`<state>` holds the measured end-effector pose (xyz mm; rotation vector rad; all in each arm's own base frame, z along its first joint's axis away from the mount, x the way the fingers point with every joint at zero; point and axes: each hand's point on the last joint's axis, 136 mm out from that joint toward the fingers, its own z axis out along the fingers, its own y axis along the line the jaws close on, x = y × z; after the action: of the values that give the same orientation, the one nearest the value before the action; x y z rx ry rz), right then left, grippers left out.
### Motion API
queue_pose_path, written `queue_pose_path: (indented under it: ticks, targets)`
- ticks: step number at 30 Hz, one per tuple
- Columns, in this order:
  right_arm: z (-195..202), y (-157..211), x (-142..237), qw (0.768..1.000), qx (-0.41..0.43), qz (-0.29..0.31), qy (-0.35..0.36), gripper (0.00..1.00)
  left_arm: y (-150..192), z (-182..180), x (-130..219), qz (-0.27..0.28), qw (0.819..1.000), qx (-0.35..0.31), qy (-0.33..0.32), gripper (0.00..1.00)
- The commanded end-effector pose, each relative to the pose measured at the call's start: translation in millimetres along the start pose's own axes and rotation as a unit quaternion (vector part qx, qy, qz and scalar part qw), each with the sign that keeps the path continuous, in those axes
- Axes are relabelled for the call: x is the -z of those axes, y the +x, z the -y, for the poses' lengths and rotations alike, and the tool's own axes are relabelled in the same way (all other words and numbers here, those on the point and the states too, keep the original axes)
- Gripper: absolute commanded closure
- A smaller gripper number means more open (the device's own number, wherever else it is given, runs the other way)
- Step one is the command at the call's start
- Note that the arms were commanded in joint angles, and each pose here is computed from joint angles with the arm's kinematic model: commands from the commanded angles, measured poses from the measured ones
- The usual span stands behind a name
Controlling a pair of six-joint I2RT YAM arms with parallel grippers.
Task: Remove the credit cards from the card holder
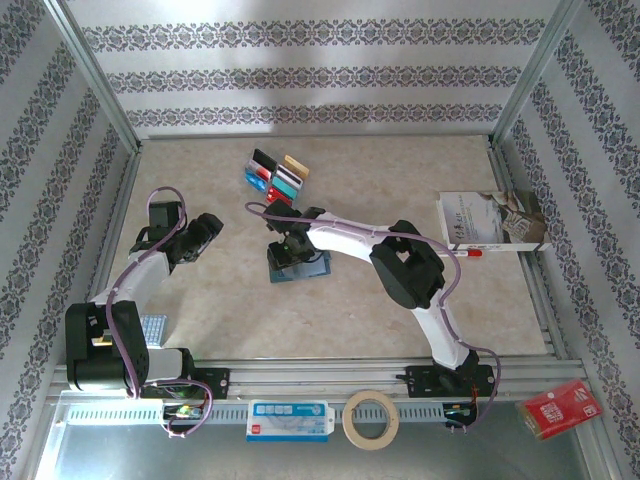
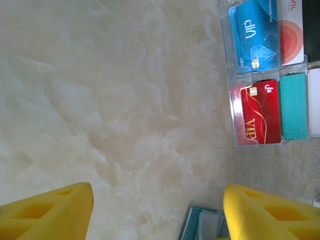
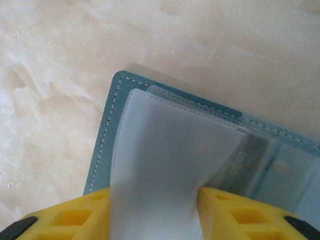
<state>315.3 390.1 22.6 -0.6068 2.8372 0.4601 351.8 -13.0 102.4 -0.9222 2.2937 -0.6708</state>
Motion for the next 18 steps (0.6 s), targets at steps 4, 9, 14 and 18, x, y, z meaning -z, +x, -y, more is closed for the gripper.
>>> queue_pose_path:
  ticks: [4,9,14,18]
  targets:
    - [5.2,16.7,-15.2,0.999,-0.005,-0.027,-0.026,0.55,-3.4,1.5,-1.8,-0.001,1.000,0.003,0.009,0.30]
    - [2.5,14.7,-15.5,0.997,-0.013,-0.027,-0.073,0.53,-1.5,3.0,-2.6,-0.009,1.000,0.002,0.012,0.30]
    - [3.8,13.9,-14.9,0.995,-0.019,-0.027,-0.092,0.58,-0.3,2.8,-3.8,-0.013,1.000,0.002,0.013,0.29]
    - [9.4,12.0,-14.5,0.995,-0.029,-0.023,-0.088,0.66,1.2,6.4,-4.4,-0.020,1.000,0.002,0.022,0.29]
